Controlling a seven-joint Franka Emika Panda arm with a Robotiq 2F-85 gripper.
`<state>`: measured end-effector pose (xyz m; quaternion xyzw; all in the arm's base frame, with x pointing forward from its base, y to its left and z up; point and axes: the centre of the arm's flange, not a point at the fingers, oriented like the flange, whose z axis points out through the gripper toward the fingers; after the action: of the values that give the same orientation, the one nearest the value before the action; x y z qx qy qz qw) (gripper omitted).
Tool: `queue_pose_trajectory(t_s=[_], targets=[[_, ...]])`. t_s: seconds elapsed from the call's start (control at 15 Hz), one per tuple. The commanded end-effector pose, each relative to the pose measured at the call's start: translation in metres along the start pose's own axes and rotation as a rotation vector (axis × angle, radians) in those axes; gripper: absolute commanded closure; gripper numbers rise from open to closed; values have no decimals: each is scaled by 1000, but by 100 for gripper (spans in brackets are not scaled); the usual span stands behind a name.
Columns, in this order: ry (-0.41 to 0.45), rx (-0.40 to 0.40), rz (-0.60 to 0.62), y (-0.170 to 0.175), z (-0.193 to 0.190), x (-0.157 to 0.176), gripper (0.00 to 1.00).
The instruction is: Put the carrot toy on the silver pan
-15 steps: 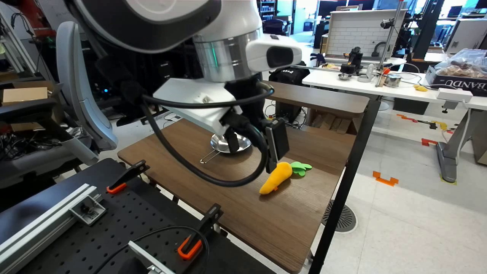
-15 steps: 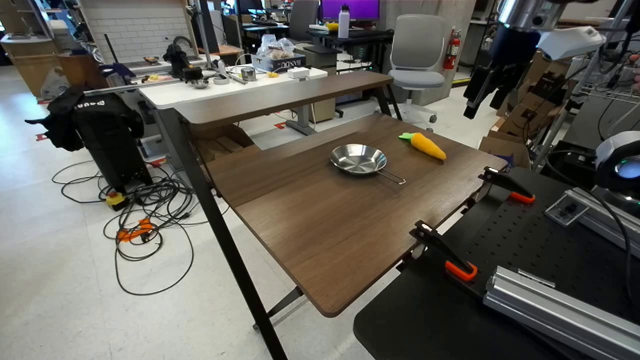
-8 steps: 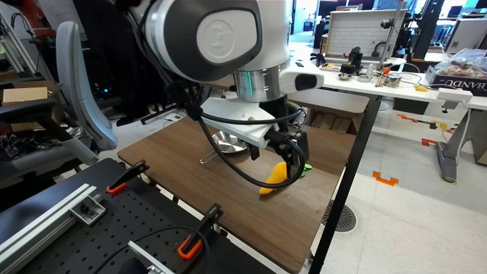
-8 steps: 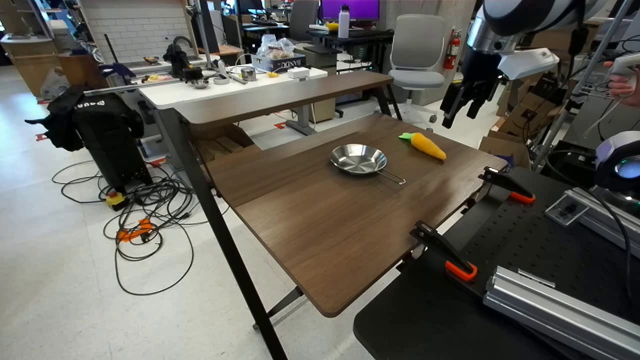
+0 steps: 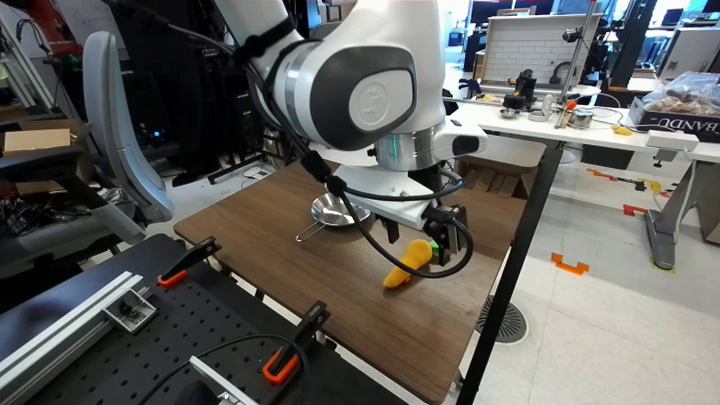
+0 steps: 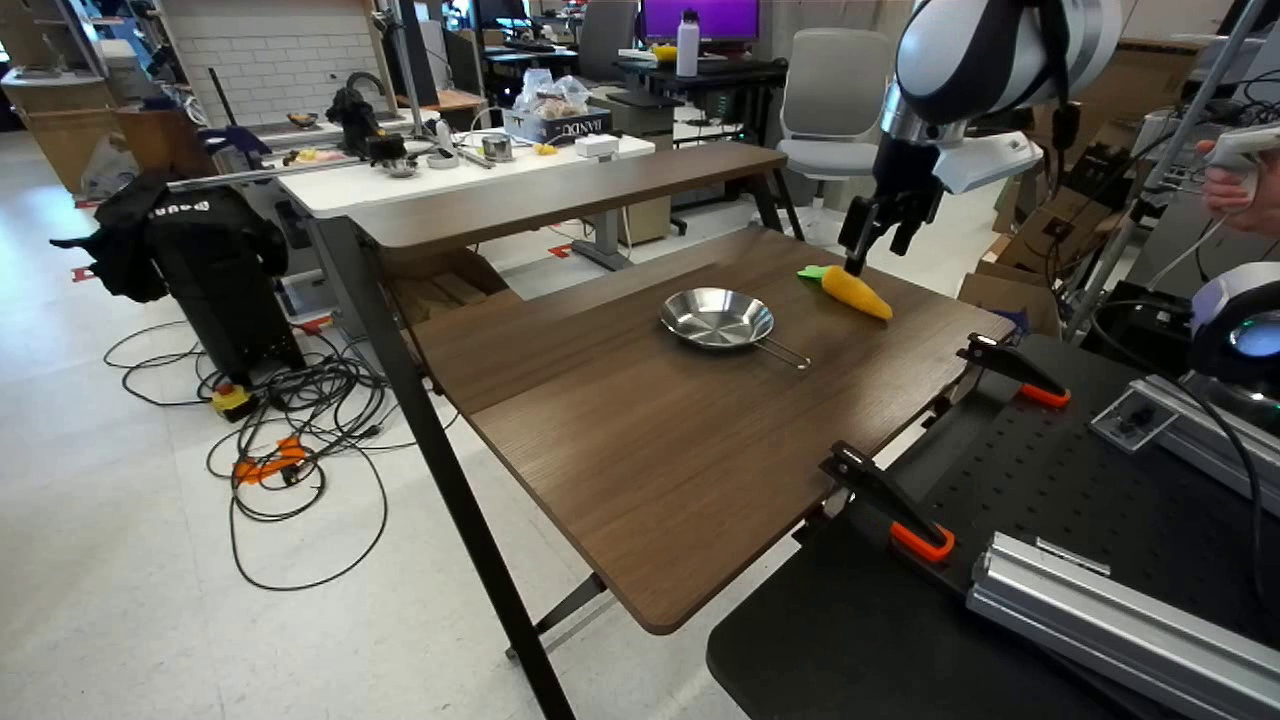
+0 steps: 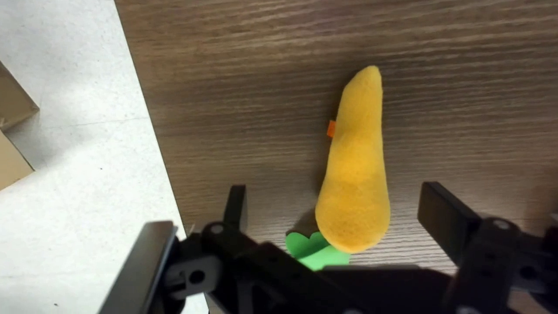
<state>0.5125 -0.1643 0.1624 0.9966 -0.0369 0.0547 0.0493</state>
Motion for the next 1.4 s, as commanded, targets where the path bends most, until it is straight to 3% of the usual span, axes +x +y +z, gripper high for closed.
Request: queue_pose_trajectory(t_s=[0.0, 0.4, 0.47, 0.53, 1.13, 1.33], targets=[[47, 4, -28, 0, 24, 15, 0], [62, 21, -47, -17, 47, 15, 0], [68, 26, -50, -19, 50, 15, 25], [79, 22, -51, -20, 53, 15, 26], [110, 23, -30, -24, 39, 21, 95], [112, 39, -19, -29, 24, 25, 96]])
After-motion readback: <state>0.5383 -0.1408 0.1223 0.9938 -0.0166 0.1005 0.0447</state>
